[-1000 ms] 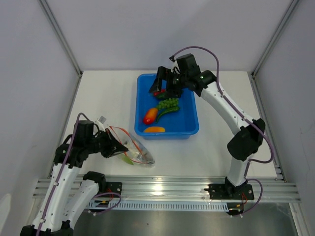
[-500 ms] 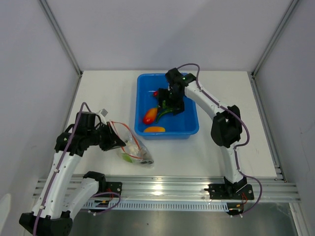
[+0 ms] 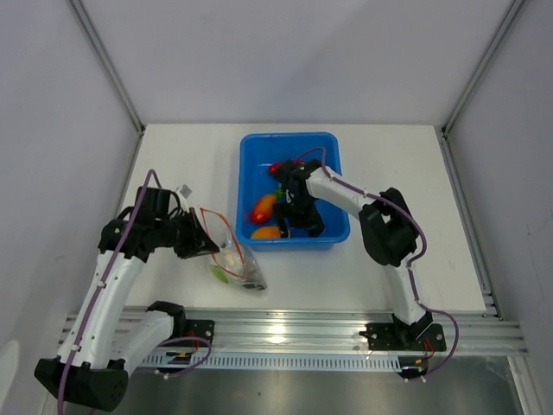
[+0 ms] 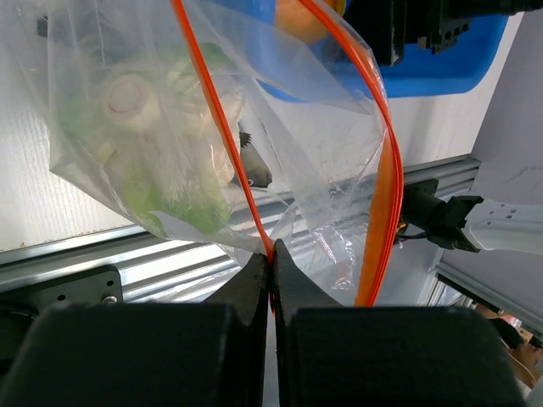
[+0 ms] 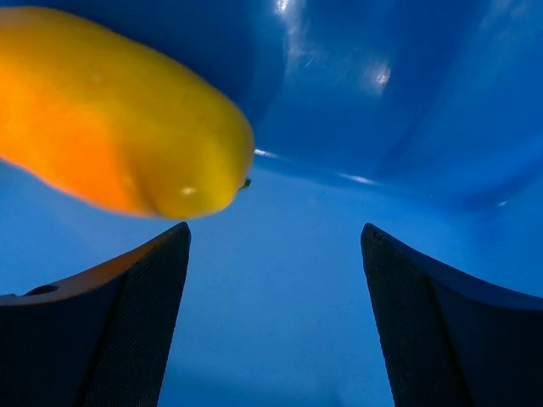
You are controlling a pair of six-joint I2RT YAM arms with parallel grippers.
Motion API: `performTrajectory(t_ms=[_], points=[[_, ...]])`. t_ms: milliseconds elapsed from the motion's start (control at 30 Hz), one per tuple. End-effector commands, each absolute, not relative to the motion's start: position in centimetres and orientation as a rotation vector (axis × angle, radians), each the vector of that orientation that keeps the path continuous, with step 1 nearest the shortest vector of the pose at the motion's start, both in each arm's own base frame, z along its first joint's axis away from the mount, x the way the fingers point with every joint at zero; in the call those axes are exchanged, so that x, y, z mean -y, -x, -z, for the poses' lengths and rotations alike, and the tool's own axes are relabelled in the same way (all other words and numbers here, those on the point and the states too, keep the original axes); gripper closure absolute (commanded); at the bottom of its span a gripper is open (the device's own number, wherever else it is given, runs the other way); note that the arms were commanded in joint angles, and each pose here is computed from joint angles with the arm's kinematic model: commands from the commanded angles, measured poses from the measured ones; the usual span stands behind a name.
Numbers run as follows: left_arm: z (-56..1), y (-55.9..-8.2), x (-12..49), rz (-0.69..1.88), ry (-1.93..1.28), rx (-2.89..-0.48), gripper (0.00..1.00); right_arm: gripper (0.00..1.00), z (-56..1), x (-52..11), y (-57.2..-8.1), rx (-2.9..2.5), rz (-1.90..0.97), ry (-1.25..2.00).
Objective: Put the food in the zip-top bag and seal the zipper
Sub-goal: Adjust the fake fruit in the bin.
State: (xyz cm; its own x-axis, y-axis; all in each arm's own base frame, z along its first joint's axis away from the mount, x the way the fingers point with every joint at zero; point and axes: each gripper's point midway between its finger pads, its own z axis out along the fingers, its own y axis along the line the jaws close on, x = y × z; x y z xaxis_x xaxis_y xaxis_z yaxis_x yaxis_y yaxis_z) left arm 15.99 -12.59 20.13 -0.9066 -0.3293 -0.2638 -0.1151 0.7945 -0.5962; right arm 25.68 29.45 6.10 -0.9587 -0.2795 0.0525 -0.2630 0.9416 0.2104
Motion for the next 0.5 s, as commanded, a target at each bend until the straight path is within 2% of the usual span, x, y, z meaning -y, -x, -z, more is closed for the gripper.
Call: performTrajectory(t_ms=[0, 467], points=[[-21.2, -16.6, 12.1, 0.814, 0.304, -2.586, 1.0, 0.18, -6.7, -30.0, -24.4, 3.005, 0.371, -0.491], [-21.0, -16.3, 12.0, 0.822, 0.344, -2.599, 0.99, 0.25, -1.4, -34.2, -35.4, 3.242, 0.455, -0.278]])
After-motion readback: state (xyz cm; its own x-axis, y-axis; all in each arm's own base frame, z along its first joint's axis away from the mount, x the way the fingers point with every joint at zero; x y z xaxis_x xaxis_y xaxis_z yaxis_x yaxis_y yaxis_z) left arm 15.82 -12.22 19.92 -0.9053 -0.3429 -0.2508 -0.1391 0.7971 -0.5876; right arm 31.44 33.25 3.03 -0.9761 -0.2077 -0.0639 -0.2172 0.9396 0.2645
